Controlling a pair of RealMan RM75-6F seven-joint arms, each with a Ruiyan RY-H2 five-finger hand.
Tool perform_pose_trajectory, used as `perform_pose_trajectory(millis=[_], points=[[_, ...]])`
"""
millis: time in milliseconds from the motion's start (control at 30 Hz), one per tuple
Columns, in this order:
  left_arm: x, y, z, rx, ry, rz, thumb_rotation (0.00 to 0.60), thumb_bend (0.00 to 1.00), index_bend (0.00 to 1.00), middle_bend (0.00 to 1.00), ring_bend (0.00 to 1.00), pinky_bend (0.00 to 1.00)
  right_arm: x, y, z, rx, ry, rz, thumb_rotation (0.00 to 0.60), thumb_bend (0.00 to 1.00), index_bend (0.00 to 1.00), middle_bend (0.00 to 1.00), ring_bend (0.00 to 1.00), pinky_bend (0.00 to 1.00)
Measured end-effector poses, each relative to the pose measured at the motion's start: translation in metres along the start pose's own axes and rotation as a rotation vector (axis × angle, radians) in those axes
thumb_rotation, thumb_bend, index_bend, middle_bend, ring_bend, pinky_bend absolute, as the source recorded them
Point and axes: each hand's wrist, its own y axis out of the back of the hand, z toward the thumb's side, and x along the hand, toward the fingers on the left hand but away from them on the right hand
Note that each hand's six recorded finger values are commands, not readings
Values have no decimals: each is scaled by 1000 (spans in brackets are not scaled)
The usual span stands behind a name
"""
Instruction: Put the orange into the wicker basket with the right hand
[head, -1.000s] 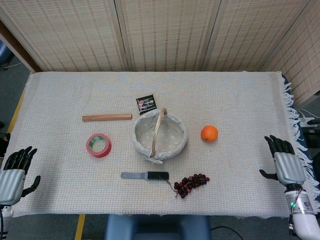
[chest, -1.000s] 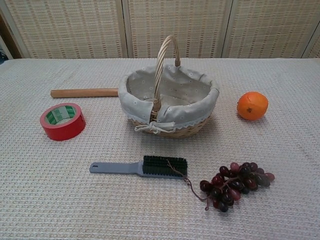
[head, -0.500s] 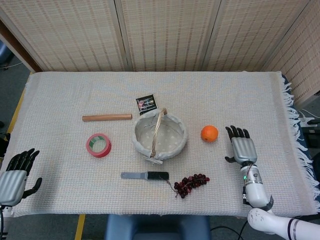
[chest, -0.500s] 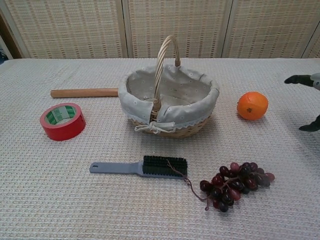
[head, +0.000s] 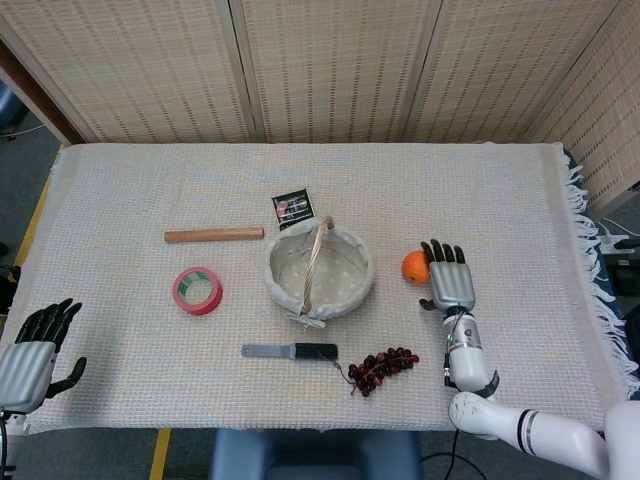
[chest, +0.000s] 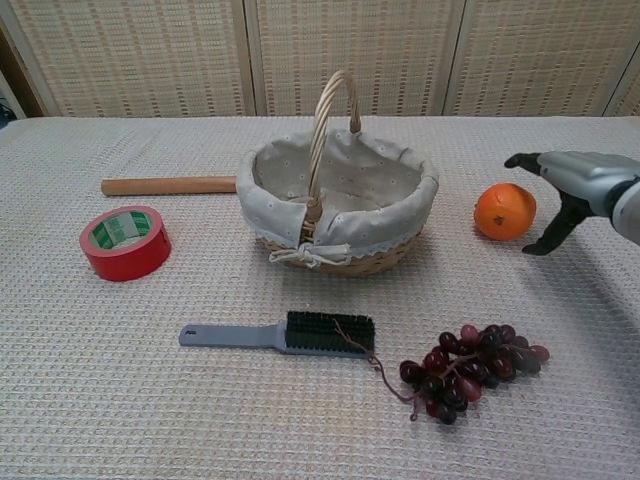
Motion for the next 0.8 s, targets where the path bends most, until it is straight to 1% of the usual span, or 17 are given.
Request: perform_pose_trajectory(millis=[133, 300, 333, 400, 433, 467, 500, 567, 633, 700, 800], points=[[0, -1, -1, -8, 3, -6, 600, 385, 0, 0, 0, 69, -7, -4, 2, 12, -18, 7, 600, 81, 2, 0, 0, 32], [-1, -3, 2, -8, -10, -24, 600, 385, 0, 0, 0, 70, -18, -8, 1, 26, -40, 8, 600, 84, 65, 0, 0, 37], [-2, -3, 3, -6, -14, -26, 600, 385, 0, 0, 0, 70, -20, -10, 2, 24, -42, 8, 600, 89, 76, 0, 0, 53], [-2, -5, 4, -3, -18, -33, 600, 385, 0, 0, 0, 70, -24, -12, 4, 18, -43, 6, 600, 115, 95, 19, 4, 121], [-2, -5, 4, -4, -18, -35, 600, 385, 0, 0, 0, 71, -26, -14, 6, 14, -42, 5, 600, 139, 107, 46, 19, 177], [-2, -6, 3, -6, -18, -39, 600, 384, 0, 0, 0, 72, -27, -15, 7, 11, -41, 5, 600, 151, 113, 67, 34, 202], [-2, -6, 4, -9, -18, -42, 600, 384, 0, 0, 0, 72, -29, -17, 9, 8, -40, 5, 600, 167, 122, 103, 71, 243], [-2, -6, 4, -10, -21, -45, 600, 385, 0, 0, 0, 73, -31, -19, 12, -4, -37, -2, 600, 199, 138, 228, 212, 363], [-2, -6, 5, -9, -27, -46, 600, 384, 0, 0, 0, 73, -31, -19, 17, -22, -27, -15, 600, 229, 156, 412, 428, 516], [-3, -7, 6, -7, -30, -50, 600, 383, 0, 0, 0, 73, -30, -19, 20, -41, -17, -25, 600, 242, 169, 488, 508, 569], [-3, -7, 6, -11, -29, -54, 600, 384, 0, 0, 0, 73, -28, -15, 24, -51, -1, -47, 600, 264, 191, 542, 552, 581]])
